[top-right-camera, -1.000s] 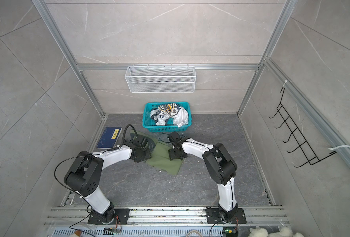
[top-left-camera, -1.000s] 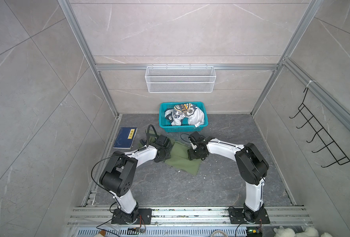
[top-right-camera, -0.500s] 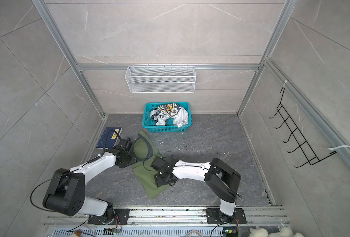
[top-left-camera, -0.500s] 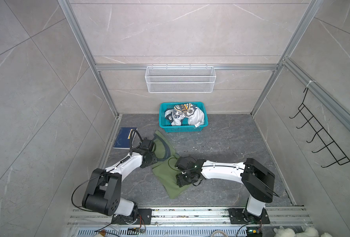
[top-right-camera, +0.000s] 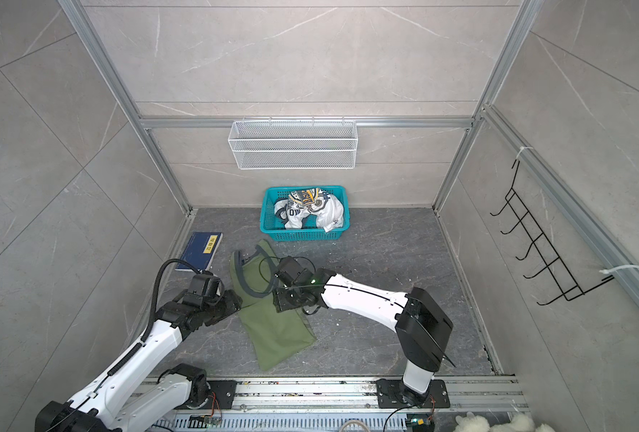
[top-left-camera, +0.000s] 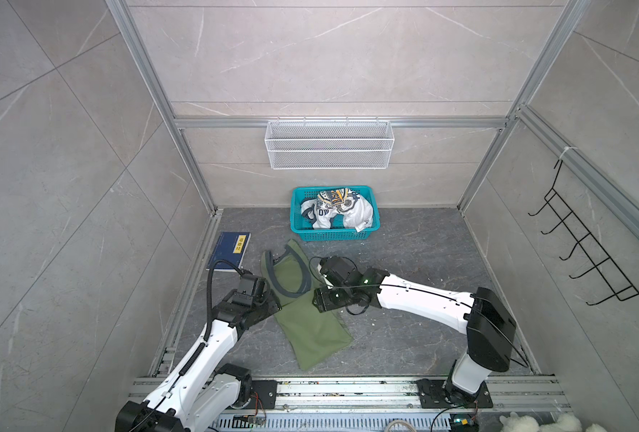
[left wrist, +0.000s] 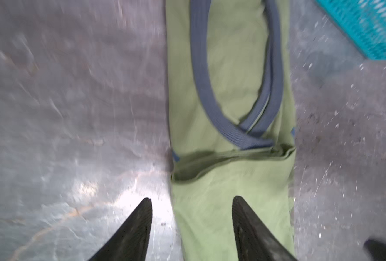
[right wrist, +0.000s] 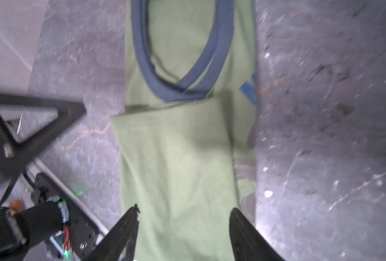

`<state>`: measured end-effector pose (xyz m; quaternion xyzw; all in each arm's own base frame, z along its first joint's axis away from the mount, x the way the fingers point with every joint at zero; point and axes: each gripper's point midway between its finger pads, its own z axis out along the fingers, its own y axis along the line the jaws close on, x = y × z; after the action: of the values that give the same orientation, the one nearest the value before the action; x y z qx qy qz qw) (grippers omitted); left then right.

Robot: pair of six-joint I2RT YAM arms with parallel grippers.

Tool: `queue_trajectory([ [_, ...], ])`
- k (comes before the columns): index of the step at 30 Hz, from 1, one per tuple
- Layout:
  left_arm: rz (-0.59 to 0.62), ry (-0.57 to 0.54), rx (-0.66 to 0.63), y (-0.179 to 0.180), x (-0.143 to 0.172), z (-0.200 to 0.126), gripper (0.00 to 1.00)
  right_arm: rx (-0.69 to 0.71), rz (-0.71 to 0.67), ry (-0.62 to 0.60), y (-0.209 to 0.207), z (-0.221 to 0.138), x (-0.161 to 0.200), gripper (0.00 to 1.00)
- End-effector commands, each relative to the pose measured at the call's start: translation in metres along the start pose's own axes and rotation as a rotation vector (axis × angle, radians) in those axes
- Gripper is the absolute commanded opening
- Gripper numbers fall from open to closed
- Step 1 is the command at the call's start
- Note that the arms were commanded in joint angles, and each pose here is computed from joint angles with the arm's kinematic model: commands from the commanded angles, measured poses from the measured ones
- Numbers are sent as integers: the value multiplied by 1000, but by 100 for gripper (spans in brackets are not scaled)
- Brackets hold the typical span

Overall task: Fold and stack tank tops
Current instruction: Rotate the tank top at the center of the table.

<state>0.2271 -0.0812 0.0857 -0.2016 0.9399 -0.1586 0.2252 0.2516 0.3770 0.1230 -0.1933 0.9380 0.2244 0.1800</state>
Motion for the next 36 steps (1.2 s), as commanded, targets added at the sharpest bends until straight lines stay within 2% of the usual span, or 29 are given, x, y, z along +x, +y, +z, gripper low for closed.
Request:
queue_trajectory([
  [1, -66, 64, 92, -12, 14, 7, 59, -46, -57, 38, -1, 20, -11, 63],
  [8, -57, 83, 84, -10, 17, 24, 58, -97, -69, 82, -6, 56, -23, 59],
  [14, -52, 109, 92, -13, 18, 35, 50, -73, -70, 114, -14, 81, -19, 55],
  [23, -39, 136, 51, -5, 23, 47, 44, -71, -74, 130, -17, 92, -14, 44],
  [32, -30, 139, 46, -6, 21, 49, 26, -40, -85, 109, -21, 84, -18, 22],
  [36, -28, 140, 54, -10, 19, 49, 12, -37, -89, 94, -20, 79, -21, 12],
])
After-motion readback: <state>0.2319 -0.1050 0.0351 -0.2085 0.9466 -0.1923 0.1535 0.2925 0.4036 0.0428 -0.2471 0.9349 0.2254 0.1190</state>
